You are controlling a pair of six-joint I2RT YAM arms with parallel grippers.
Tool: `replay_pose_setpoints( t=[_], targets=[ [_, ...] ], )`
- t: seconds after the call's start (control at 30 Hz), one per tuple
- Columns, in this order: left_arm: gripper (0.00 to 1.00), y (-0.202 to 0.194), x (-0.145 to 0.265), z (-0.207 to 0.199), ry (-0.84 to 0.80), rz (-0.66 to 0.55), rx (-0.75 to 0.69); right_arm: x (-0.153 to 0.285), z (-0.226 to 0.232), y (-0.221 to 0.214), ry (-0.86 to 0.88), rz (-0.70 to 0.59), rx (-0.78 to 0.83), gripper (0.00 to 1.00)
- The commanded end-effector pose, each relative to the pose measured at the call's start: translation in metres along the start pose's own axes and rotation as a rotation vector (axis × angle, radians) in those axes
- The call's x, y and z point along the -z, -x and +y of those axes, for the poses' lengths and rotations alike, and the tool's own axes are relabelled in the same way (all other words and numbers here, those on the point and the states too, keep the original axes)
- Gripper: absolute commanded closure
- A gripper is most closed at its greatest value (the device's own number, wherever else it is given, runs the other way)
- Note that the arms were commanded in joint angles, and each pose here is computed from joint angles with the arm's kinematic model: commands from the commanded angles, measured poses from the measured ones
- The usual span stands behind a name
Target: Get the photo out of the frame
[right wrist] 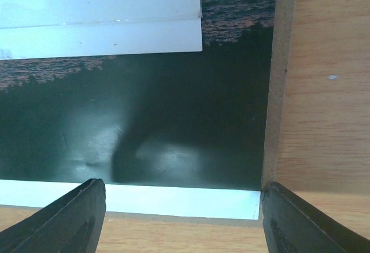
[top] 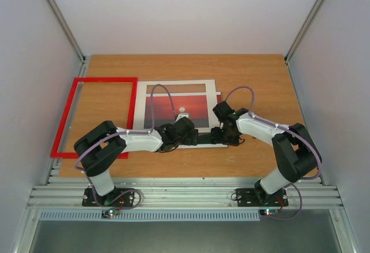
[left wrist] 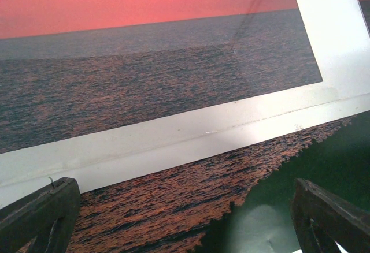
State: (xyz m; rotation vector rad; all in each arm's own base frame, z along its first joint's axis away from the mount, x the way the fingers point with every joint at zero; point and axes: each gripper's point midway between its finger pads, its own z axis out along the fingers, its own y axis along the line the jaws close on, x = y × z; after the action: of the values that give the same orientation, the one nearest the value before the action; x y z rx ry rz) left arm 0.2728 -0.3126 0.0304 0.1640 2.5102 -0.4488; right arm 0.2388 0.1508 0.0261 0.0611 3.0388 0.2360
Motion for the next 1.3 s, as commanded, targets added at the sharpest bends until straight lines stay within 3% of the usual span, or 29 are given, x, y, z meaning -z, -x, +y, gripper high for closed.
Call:
replay_pose_setpoints(
  t=[0.0,0.33,0.63,1.0,1.27],
  targets=[
    [0.01,-0.037,-0.01,0.013,0.04,0.123,-0.001,-0.007,-0.001,-0.002,-0.019,0.009,0.005,0.25],
    [0.01,-0.036,-0.009,0.013,0.038,0.121,0.001,-0.013,-0.002,-0.004,-0.025,0.02,0.009,0.25],
    [0.0,-0.038,-0.01,0.011,0.033,0.124,0.0,-0.01,0.015,-0.004,0.094,0.004,-0.013,0.26],
    [0.01,-0.037,-0.009,0.011,0.031,0.122,0.001,0.025,0.019,0.006,0.34,-0.089,-0.107,0.31],
    [0.0,-0.035,-0.007,0.01,0.03,0.117,0.002,0.025,0.016,0.009,0.499,-0.076,-0.194,0.34]
  ],
)
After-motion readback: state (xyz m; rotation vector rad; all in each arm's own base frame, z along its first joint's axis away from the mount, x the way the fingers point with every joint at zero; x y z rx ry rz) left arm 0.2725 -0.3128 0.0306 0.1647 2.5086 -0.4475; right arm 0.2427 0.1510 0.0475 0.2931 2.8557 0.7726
